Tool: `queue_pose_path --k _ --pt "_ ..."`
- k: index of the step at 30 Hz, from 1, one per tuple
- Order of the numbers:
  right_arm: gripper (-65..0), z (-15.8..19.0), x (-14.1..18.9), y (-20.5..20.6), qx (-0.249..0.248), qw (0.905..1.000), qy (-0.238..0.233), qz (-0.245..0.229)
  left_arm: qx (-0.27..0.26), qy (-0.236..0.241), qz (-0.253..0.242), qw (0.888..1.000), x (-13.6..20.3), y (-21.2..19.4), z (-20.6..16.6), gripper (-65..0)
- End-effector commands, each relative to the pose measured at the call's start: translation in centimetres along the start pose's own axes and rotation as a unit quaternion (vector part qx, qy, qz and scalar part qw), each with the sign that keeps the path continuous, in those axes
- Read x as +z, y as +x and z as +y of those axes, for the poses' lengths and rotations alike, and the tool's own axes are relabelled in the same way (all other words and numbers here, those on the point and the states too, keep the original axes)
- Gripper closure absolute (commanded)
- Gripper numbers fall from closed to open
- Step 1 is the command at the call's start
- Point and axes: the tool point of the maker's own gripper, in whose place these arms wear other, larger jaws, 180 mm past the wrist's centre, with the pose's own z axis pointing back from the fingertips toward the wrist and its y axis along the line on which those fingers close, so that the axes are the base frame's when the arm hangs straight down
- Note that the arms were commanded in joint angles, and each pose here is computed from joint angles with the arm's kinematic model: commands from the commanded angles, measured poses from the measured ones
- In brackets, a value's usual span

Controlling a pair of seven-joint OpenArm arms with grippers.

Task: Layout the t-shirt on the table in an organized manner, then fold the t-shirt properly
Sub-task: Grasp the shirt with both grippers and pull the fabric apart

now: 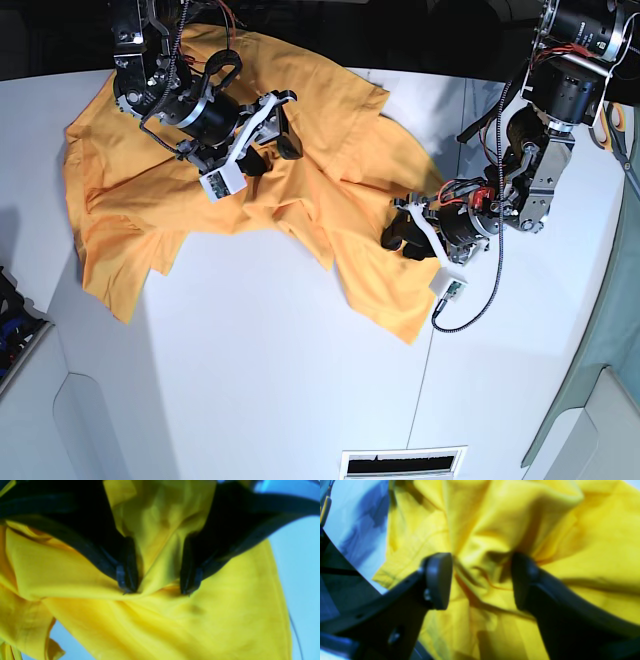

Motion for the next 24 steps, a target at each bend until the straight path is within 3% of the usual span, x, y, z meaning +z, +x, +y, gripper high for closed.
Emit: queue_pose_path --k 1,9,15,20,24 --pt "-37.3 0.2 0.1 2.1 0.002 0.9994 0.009 -0.033 -0.007 0.008 0.018 1.000 0.1 -0.3 0.4 -31.7" --pt "-37.3 0.3 1.7 10.3 0.044 0.9910 0.005 -0.126 -0.010 0.011 0.033 0.999 0.1 -0.9 0.6 -31.7" --pt "-37.3 -1.2 1.0 15.3 0.057 0.9847 -0.039 -0.160 -0.011 0.011 0.038 0.999 0.1 -1.2 0.6 -31.7" --pt "-37.3 -4.1 -1.6 17.0 0.065 0.9842 -0.079 -0.145 -0.010 0.011 0.039 0.999 0.1 -1.3 0.5 -31.7" --pt "-37.3 -6.4 -4.2 15.8 0.057 0.9901 -0.083 -0.097 -0.010 0.011 0.039 0.999 0.1 -1.4 0.5 -31.7"
